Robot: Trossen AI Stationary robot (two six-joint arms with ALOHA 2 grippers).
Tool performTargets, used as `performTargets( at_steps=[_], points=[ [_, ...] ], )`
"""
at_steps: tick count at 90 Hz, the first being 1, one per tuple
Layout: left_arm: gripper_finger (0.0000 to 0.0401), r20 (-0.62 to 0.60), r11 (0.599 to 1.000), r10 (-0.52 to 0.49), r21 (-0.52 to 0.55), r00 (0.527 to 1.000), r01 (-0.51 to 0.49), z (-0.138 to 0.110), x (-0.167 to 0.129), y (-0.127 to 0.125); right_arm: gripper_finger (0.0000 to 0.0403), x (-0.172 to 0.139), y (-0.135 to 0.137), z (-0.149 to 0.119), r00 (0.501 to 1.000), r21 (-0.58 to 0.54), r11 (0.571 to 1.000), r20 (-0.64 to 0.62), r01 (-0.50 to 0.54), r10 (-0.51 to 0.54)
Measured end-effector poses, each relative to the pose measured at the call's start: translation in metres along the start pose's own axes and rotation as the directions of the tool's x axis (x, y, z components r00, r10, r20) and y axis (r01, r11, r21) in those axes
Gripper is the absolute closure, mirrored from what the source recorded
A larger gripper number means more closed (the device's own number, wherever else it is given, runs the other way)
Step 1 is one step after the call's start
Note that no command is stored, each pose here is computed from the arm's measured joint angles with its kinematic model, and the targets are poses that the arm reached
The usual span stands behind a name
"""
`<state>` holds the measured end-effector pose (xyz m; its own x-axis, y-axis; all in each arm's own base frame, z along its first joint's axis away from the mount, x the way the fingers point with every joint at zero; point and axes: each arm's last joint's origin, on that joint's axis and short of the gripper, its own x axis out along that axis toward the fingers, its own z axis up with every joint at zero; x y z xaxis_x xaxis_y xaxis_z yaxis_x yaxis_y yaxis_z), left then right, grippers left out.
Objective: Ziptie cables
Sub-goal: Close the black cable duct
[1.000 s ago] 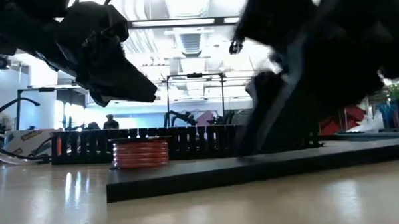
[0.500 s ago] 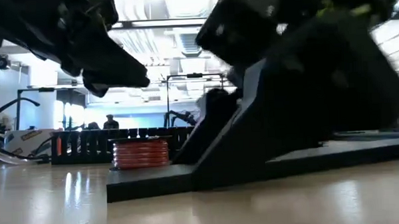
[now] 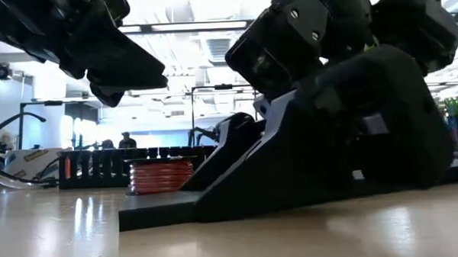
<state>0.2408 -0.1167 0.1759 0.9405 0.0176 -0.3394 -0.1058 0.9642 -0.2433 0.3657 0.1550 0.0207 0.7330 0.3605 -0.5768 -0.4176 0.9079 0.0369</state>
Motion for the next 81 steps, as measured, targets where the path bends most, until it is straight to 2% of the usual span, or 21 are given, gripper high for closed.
performTargets(
  at_steps=[22, 34, 59, 71, 81],
  points=[
    [0.0298, 0.024, 1.0, -0.011, -0.012, 1.0, 0.011, 0.003, 0.0, -0.001, 0.0184, -0.002, 0.001, 0.001, 1.0, 0.007, 1.0, -0.003, -0.001, 0.001],
    [0.0298, 0.041, 1.0, -0.019, -0.007, 0.999, 0.019, 0.007, -0.004, -0.001, 0.0182, -0.011, 0.004, 0.014, 1.0, 0.009, 1.0, -0.021, -0.002, 0.002],
    [0.0299, 0.091, 0.999, -0.041, 0.034, 0.995, 0.038, 0.022, -0.015, -0.002, 0.0185, -0.054, 0.009, 0.044, 0.985, 0.031, 1.0, -0.173, -0.003, 0.009],
    [0.03, 0.075, 0.998, -0.034, 0.048, 0.997, 0.03, 0.021, -0.017, 0.0, 0.0185, -0.079, 0.01, 0.066, 0.984, 0.032, 0.999, -0.177, 0.019, -0.013],
    [0.0297, 0.068, 0.998, -0.03, 0.058, 0.997, 0.026, 0.02, -0.017, 0.0, 0.0185, -0.1, 0.01, 0.076, 0.982, 0.03, 0.997, -0.176, 0.078, -0.071]
  ],
)
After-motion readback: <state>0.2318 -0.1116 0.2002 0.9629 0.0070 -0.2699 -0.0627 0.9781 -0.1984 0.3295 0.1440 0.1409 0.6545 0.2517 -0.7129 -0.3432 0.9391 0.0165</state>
